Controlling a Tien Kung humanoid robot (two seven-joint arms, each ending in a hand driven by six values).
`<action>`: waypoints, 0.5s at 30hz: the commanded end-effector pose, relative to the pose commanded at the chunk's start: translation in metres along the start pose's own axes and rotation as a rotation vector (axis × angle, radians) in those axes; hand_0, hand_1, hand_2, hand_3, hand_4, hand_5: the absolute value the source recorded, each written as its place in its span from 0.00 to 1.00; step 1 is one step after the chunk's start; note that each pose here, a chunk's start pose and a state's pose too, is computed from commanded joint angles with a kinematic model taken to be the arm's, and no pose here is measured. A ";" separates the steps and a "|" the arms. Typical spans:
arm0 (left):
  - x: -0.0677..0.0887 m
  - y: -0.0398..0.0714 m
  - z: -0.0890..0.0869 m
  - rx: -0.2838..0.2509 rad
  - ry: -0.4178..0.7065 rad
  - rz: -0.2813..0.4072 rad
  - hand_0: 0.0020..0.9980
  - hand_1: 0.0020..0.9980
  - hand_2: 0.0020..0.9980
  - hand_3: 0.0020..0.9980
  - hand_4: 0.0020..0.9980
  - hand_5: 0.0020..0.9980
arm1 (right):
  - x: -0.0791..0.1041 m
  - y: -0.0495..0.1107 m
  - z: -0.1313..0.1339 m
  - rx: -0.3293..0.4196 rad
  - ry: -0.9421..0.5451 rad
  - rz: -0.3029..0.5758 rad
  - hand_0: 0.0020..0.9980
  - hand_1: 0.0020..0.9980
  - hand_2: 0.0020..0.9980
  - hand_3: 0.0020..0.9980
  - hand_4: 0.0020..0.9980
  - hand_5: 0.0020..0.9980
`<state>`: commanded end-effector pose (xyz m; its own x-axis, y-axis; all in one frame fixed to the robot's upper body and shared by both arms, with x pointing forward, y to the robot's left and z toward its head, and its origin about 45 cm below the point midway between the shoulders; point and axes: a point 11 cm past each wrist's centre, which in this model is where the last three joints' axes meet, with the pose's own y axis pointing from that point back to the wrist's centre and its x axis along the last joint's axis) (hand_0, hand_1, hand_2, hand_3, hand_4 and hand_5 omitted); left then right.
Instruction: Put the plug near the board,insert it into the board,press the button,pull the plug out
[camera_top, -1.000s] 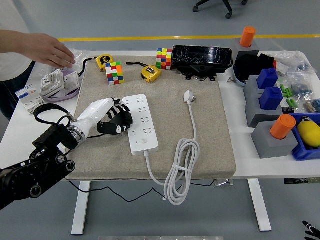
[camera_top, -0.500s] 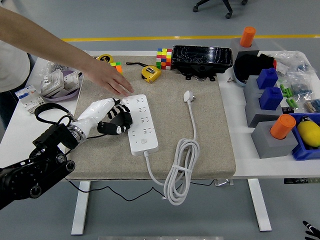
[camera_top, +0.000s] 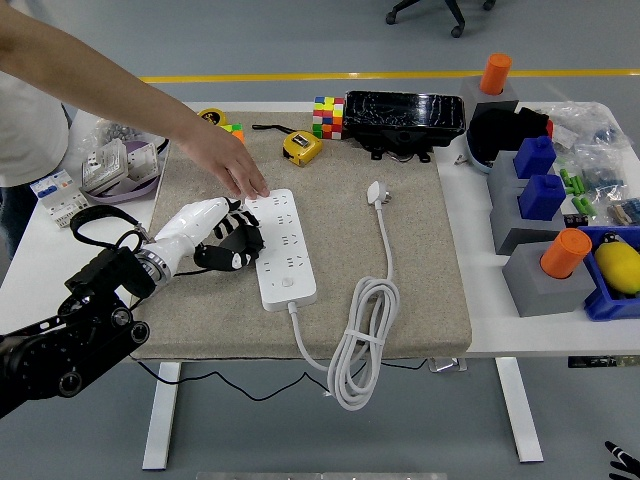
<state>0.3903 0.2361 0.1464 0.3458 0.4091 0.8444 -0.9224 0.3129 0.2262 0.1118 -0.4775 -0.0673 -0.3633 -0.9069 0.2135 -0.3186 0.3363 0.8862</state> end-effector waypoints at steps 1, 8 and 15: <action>0.000 0.000 0.000 0.000 0.000 -0.002 0.40 0.48 0.52 0.56 0.64 0.00 | 0.000 0.000 0.000 0.000 0.000 0.000 0.66 0.66 0.66 0.55 0.91 0.51; 0.000 0.000 -0.002 0.008 -0.003 -0.011 0.40 0.48 0.52 0.56 0.64 0.00 | -0.001 0.000 -0.001 0.001 -0.002 -0.001 0.66 0.66 0.66 0.55 0.91 0.51; -0.001 -0.001 -0.004 0.023 0.015 -0.028 0.67 0.76 0.79 0.84 1.00 0.08 | 0.000 0.000 -0.001 0.001 -0.001 0.000 0.66 0.67 0.66 0.55 0.91 0.51</action>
<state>0.3914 0.2387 0.1434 0.3737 0.4134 0.8304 -0.9162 0.3044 0.2607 0.1122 -0.4775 -0.0671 -0.3641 -0.9066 0.2134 -0.3195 0.3368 0.8857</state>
